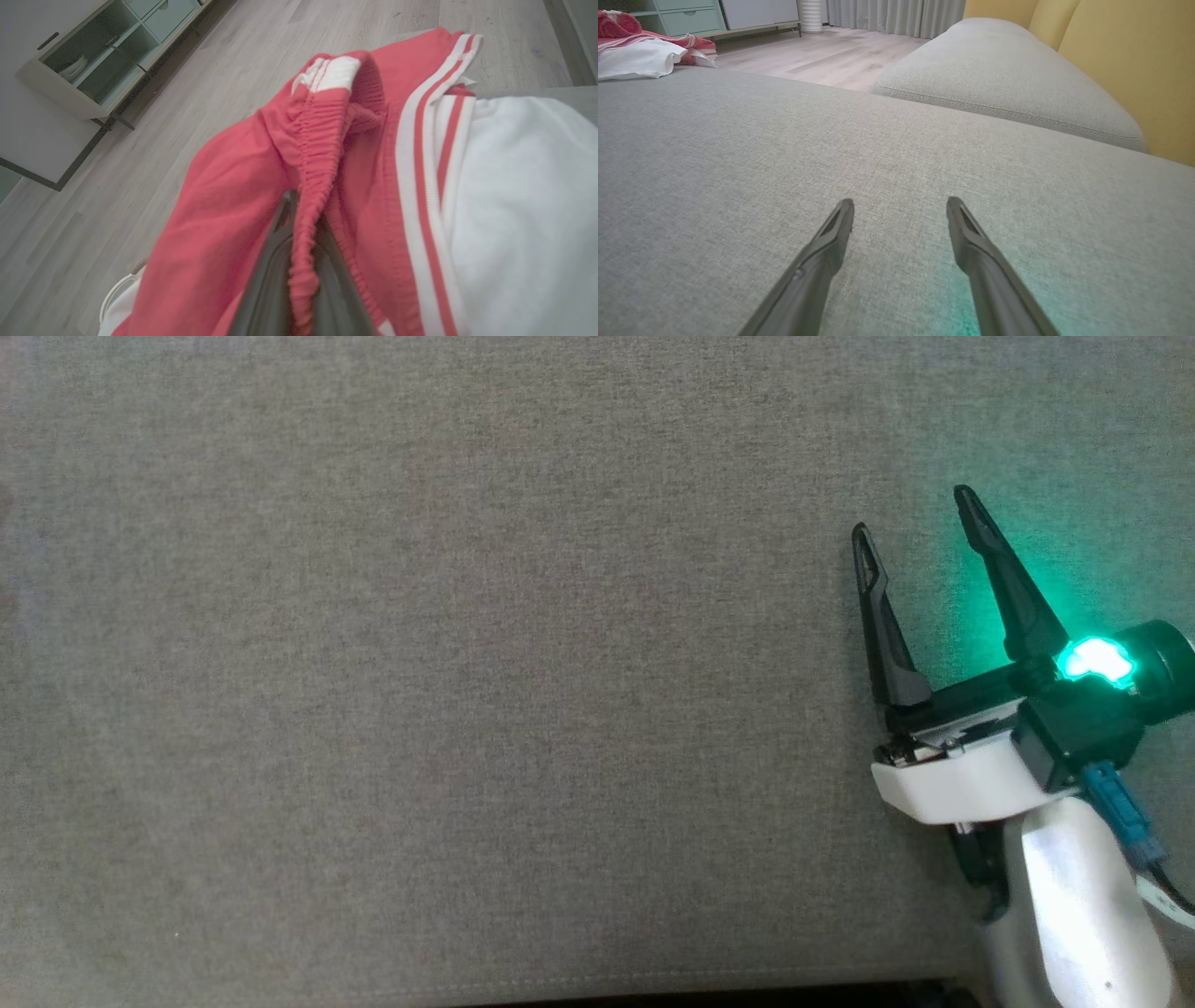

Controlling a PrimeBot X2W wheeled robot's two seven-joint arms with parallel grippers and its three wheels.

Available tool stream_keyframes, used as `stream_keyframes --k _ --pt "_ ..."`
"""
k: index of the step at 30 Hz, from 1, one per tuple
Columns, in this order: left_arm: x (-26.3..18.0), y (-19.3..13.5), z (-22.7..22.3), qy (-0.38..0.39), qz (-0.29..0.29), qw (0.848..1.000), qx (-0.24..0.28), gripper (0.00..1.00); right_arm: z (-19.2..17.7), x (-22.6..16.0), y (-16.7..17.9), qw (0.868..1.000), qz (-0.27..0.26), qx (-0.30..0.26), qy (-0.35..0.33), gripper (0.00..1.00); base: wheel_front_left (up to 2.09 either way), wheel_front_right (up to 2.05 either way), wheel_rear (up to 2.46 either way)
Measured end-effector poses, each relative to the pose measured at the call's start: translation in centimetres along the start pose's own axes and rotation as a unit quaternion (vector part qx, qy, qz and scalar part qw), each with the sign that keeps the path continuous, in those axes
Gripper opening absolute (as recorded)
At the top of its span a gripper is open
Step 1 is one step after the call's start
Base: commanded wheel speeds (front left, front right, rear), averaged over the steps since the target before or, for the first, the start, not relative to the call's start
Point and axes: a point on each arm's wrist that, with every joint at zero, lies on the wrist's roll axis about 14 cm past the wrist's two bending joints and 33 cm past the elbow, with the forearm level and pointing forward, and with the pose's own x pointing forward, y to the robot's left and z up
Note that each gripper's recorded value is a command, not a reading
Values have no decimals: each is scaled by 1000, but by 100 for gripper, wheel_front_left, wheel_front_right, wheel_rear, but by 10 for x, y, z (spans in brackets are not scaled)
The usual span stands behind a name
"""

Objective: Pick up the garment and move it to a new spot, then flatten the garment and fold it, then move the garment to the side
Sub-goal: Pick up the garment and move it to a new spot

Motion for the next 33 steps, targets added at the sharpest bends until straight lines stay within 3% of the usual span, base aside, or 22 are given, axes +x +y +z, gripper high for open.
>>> stream_keyframes --k 10,21,27,33 --pt "-16 21 27 -51 -3 999 -2 0 16 -2 -1 1000 -1 0 -21 100 0 0 0" --pt "-92 27 153 -211 -55 975 45 0 54 -28 -6 998 -17 16 -65 100 0 0 0" --pt "-188 -30 226 -320 -142 935 56 0 56 -75 -9 997 -42 36 -61 100 0 0 0" --pt "-295 -86 266 -408 -239 881 35 0 67 -118 -16 993 -72 40 -81 100 0 0 0"
